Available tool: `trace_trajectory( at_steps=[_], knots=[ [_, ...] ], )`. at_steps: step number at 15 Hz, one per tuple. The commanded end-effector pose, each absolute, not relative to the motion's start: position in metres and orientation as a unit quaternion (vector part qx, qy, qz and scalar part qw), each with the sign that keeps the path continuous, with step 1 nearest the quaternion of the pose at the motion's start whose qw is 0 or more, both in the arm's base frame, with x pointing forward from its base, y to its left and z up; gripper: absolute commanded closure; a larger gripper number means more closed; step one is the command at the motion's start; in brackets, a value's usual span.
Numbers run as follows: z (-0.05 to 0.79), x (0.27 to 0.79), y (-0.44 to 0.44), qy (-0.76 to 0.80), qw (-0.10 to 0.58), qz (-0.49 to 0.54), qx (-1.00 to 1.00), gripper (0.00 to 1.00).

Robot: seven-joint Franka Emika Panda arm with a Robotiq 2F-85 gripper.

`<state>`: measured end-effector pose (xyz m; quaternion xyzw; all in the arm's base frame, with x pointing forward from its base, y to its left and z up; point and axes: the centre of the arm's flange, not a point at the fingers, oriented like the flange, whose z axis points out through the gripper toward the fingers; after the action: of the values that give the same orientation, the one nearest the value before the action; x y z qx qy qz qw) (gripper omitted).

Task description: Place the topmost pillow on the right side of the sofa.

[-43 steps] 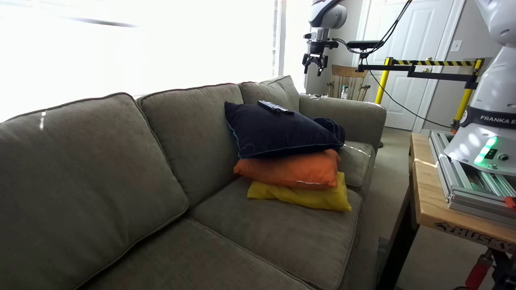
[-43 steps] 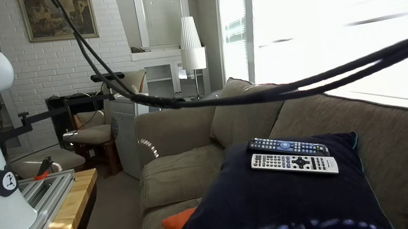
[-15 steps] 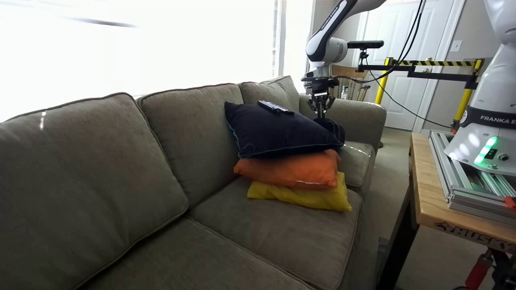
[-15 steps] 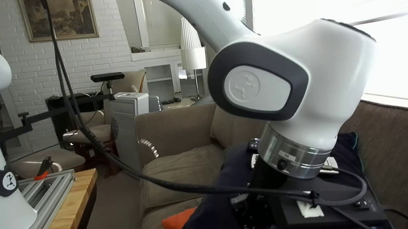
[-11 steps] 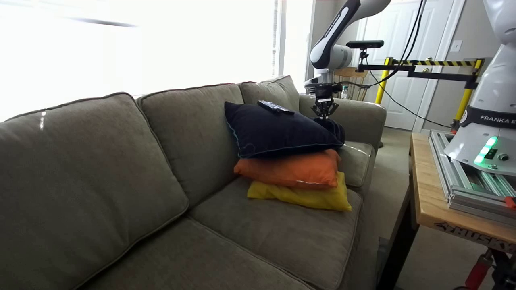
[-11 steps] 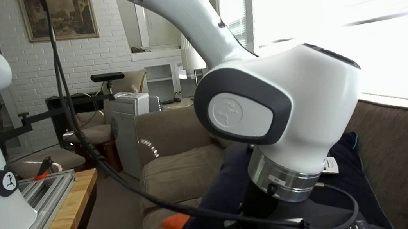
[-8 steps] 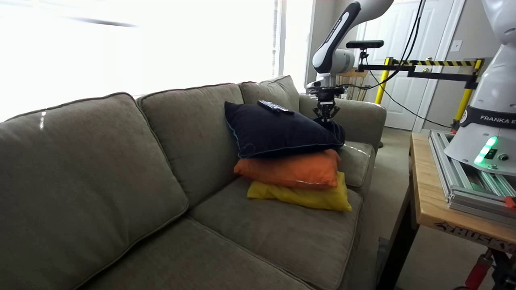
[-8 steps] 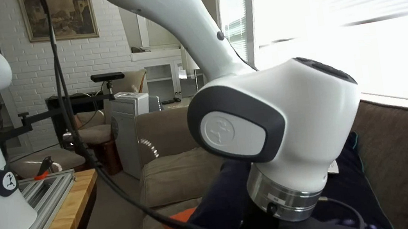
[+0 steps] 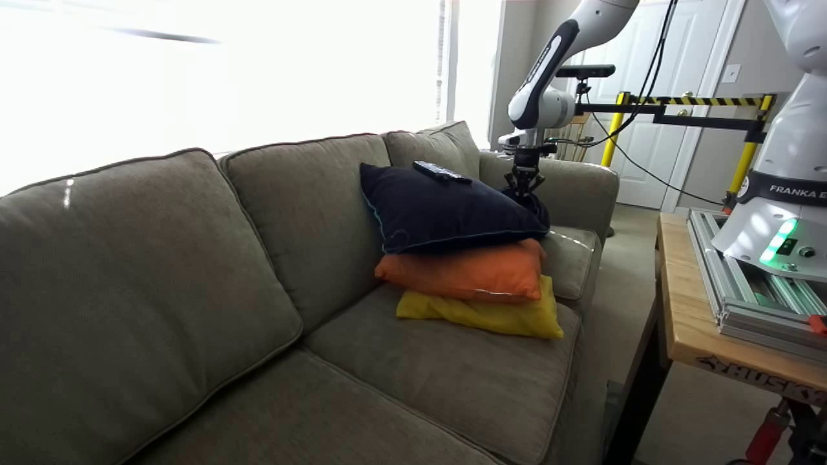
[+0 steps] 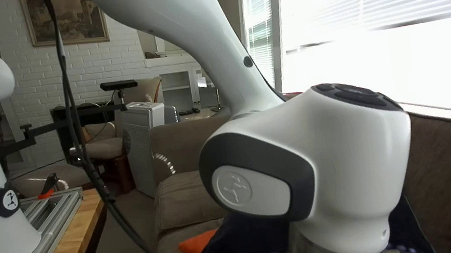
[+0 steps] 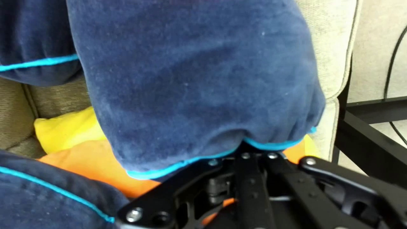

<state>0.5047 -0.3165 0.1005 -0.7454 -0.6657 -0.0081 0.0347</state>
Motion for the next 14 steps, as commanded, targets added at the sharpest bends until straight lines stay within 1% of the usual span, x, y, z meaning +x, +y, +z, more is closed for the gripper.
trace_trajectory(
  at_steps=[1,9,14],
  knots=[
    [0.099,0.514,-0.353,-0.665,-0.018,-0.005,-0.747,1.00],
    [0.120,0.516,-0.398,-0.654,-0.074,0.022,-0.753,1.00],
    [0.135,0.525,-0.423,-0.638,-0.122,0.036,-0.759,1.00]
  ],
)
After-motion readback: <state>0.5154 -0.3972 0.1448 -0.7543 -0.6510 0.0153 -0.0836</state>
